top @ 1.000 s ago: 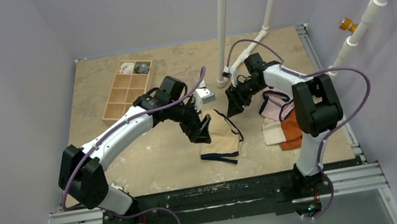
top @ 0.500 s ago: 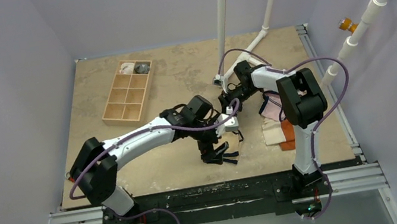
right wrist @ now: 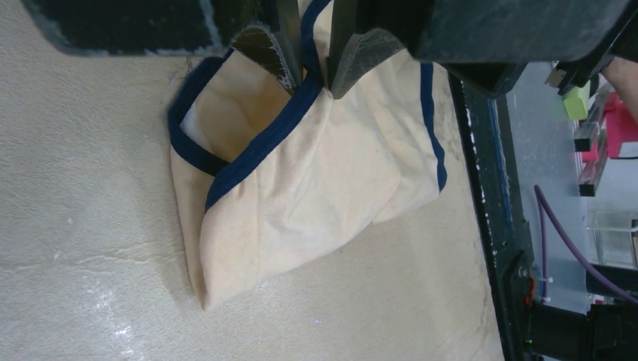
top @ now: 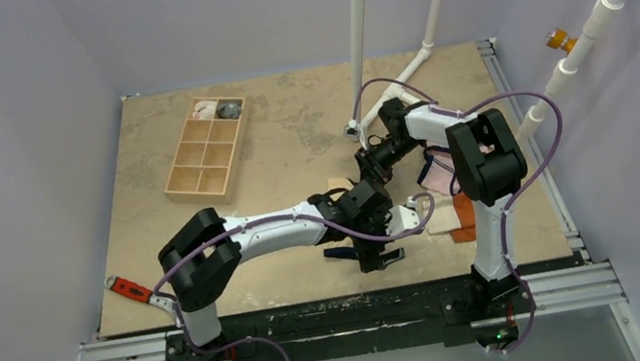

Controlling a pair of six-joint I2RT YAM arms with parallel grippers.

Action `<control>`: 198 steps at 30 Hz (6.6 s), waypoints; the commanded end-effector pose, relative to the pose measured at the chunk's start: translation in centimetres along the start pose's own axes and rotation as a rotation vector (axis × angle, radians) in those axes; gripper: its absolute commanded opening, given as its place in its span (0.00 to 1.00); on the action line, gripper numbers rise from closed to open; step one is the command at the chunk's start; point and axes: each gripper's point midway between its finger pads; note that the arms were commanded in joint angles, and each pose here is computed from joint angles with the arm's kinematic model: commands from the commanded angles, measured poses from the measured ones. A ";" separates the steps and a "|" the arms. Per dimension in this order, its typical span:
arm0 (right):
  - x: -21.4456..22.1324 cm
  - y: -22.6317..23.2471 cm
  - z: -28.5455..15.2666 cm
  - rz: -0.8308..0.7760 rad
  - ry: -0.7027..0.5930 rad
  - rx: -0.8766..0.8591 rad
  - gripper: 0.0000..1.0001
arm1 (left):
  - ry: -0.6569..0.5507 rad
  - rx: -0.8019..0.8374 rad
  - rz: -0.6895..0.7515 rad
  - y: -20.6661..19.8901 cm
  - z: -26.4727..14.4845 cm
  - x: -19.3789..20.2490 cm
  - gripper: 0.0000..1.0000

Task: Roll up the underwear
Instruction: Fold the underwear at the center of the board.

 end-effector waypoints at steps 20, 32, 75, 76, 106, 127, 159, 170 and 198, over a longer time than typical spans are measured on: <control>-0.1 -0.3 -0.3 -0.005 0.012 0.017 0.17 | 0.014 -0.235 0.038 3.6 0.9 -2.6 0.52; -0.2 -0.6 -0.7 -0.004 0.017 0.049 0.16 | 0.010 -0.207 0.035 2.8 -0.4 -3.5 0.02; 2.5 0.8 -4.5 -0.059 0.049 0.144 0.54 | 0.106 -0.187 0.058 -1.4 -2.6 -2.4 0.01; 2.7 0.9 -4.4 -0.053 0.050 0.137 0.54 | 0.103 -0.186 0.058 -1.4 -2.6 -2.5 0.01; 5.6 -1.1 -1.0 0.118 0.093 0.051 0.52 | 0.129 -0.163 0.007 -2.0 -0.1 -2.9 0.03; 5.6 -1.9 -1.0 0.121 0.095 0.083 0.51 | 0.141 -0.123 0.064 -5.1 -0.1 -3.1 0.17; 1.5 0.4 -5.9 -0.048 -0.011 0.234 0.52 | 0.083 0.141 -0.025 -7.2 -0.5 -2.3 0.99; -1.8 3.3 -6.3 -0.120 -0.081 0.138 0.52 | -0.008 0.153 0.022 -6.1 -6.3 -2.0 1.00; -2.1 3.0 4.6 -0.157 0.133 0.006 0.50 | 0.243 0.252 0.075 -4.9 -6.2 9.3 0.99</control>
Point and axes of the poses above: each gripper's point midway between its finger pads, its own z axis out along the fingers, its own y axis along the line the jaws close on, x = y × z, and after that the axes turned 11 degrees about z, right-handed
